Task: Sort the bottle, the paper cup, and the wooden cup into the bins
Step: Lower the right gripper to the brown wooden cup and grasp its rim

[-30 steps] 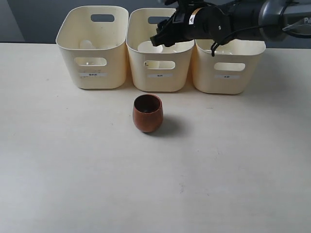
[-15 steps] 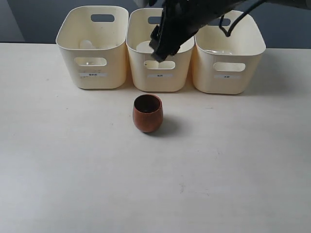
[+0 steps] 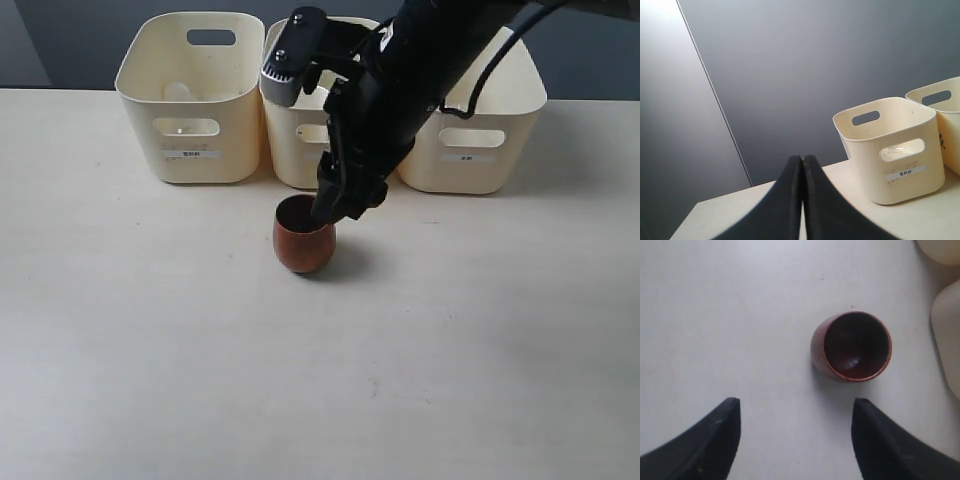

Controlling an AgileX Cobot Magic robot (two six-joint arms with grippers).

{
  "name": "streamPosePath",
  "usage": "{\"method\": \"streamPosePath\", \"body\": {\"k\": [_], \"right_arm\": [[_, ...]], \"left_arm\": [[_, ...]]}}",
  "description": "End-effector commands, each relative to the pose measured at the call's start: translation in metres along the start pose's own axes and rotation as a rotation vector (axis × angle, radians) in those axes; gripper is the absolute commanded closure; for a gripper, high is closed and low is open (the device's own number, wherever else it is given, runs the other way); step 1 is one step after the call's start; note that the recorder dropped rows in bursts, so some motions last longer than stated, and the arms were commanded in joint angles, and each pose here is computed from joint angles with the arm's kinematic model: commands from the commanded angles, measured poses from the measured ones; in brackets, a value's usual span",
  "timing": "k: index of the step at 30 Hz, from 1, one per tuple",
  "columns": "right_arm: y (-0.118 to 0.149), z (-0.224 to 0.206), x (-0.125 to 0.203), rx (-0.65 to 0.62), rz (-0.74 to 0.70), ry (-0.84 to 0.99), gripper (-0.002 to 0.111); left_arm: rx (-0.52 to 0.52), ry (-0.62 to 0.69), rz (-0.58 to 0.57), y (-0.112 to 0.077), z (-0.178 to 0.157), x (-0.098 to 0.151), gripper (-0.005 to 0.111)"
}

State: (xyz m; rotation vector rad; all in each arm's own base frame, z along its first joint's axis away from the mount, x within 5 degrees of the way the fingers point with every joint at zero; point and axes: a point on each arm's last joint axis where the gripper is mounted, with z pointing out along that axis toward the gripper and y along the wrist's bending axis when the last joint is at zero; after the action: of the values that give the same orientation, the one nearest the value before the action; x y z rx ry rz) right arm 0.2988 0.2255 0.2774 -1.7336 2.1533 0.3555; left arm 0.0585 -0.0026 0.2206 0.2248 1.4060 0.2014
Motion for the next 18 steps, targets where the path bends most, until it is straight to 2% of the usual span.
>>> {"method": "streamPosePath", "body": {"k": [1,6,11,18], "right_arm": [[-0.007,0.020,0.004,-0.017,-0.002,0.040,0.047],[-0.016,0.041,0.004,0.025,-0.024,0.035,0.047],[-0.015,0.062,-0.002,0.036,-0.084,0.027,0.047],[-0.018,0.085,-0.001,0.031,-0.079,0.038,0.047]], "left_arm": [[0.001,-0.007,-0.002,0.000,0.000,0.000,0.107],[0.001,-0.007,-0.002,0.000,0.000,0.000,0.107],[0.001,-0.007,-0.002,0.000,0.000,0.000,0.107],[0.001,-0.007,-0.002,0.000,0.000,0.000,0.107]]}}
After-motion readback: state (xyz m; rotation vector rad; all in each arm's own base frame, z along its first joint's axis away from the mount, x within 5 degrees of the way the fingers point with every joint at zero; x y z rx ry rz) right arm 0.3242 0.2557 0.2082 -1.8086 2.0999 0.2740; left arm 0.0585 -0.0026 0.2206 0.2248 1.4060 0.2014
